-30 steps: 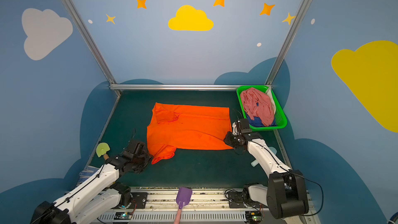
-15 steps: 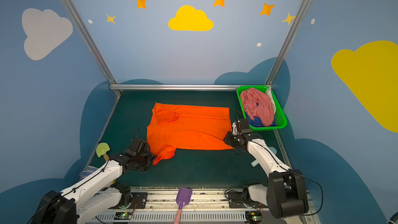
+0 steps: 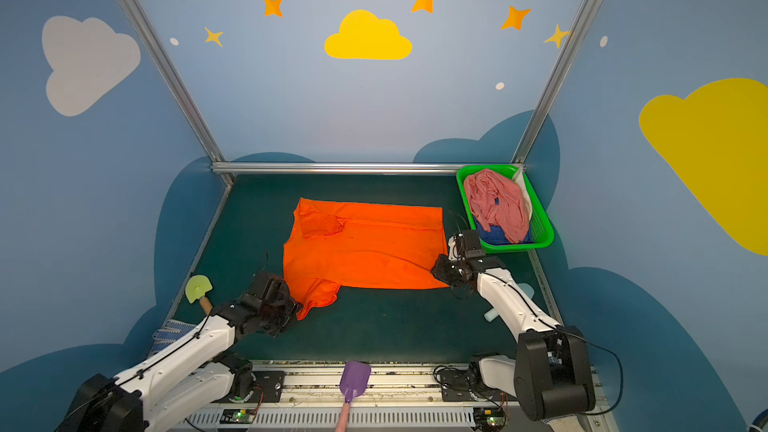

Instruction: Fold and stack the t-shirts

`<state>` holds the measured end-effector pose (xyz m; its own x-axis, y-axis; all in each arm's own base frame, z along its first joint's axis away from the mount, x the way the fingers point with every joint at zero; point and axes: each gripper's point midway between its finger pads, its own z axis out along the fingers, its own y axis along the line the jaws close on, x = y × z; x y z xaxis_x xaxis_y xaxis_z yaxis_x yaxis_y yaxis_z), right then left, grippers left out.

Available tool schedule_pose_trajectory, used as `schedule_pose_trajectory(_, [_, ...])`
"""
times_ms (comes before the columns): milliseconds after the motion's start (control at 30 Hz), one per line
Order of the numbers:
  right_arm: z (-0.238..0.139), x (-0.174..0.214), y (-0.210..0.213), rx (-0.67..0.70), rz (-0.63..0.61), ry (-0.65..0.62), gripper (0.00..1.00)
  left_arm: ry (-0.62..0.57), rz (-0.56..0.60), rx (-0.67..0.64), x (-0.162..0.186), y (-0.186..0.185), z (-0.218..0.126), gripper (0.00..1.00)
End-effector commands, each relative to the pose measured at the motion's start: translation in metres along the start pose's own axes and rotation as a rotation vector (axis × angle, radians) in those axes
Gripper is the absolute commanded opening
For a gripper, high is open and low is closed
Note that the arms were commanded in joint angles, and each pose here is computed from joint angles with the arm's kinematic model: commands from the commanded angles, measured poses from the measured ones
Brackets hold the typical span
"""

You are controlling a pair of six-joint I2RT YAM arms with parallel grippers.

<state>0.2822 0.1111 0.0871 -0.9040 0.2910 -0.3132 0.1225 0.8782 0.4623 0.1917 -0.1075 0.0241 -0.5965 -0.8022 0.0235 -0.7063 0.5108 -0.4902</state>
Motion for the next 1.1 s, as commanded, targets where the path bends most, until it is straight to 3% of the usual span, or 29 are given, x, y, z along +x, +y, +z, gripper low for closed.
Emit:
schedule_pose_trajectory(0, [0.004, 0.005, 0.000, -0.008, 0.005, 0.017, 0.29, 0.017, -0.001, -0.028, 0.005, 0.009, 0.004, 0.45])
schedule_pose_trajectory(233, [0.004, 0.007, -0.001, -0.004, 0.008, 0.018, 0.29, 0.022, 0.010, -0.039, 0.009, 0.012, 0.006, 0.37])
schedule_pose_trajectory(733, [0.006, 0.008, -0.003, 0.001, 0.014, 0.027, 0.29, 0.000, 0.026, 0.008, 0.008, 0.000, -0.006, 0.05])
schedule_pose_trajectory(1067, [0.001, 0.008, -0.012, 0.065, -0.003, 0.051, 0.32, -0.058, 0.105, 0.054, -0.003, -0.029, -0.029, 0.05])
